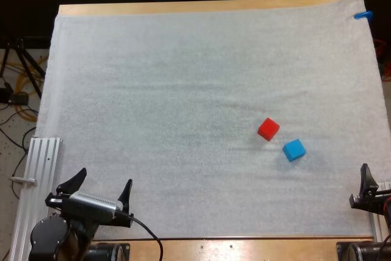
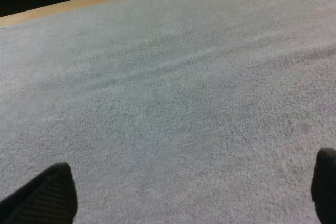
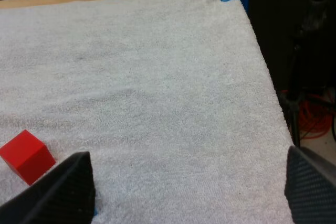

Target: Stack red cube on blue cube

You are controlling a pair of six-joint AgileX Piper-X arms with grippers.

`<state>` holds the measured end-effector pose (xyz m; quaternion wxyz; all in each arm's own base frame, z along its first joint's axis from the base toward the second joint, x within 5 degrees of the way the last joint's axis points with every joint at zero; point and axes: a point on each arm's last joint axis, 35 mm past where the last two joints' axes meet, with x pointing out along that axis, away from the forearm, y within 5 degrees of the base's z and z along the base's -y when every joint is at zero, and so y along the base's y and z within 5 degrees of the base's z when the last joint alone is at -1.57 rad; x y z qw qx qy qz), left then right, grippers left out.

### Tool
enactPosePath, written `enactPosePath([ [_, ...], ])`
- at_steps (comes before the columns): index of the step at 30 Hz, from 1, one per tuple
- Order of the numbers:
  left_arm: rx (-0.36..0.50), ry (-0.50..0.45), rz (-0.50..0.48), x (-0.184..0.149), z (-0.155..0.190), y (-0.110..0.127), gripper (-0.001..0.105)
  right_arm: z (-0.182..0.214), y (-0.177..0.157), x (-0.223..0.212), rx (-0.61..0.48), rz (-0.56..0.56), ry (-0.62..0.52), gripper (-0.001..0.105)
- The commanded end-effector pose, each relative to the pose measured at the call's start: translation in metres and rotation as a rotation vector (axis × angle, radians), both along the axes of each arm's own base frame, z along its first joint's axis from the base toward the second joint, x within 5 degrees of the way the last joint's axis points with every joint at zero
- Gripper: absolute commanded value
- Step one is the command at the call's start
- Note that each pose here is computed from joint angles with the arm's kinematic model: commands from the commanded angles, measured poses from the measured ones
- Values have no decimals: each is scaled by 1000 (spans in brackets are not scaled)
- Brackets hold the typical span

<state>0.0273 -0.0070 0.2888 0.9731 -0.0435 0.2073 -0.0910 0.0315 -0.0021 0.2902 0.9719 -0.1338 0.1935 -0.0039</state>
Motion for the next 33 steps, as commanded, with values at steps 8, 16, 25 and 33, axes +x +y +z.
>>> enactPosePath([
  [8, -9, 0, 1, 2, 2, 0, 87, 0, 0, 1, -6, 5, 11, 72],
  [16, -9, 0, 1, 2, 2, 0, 87, 0, 0, 1, -10, 7, 11, 72],
  [25, -19, -114, -68, -14, 35, -2, 87, 32, 0, 2, -14, 7, -9, 72],
  [33, -12, -1, -312, 16, 72, -13, 87, 72, 6, 32, 3, 155, 115, 72],
])
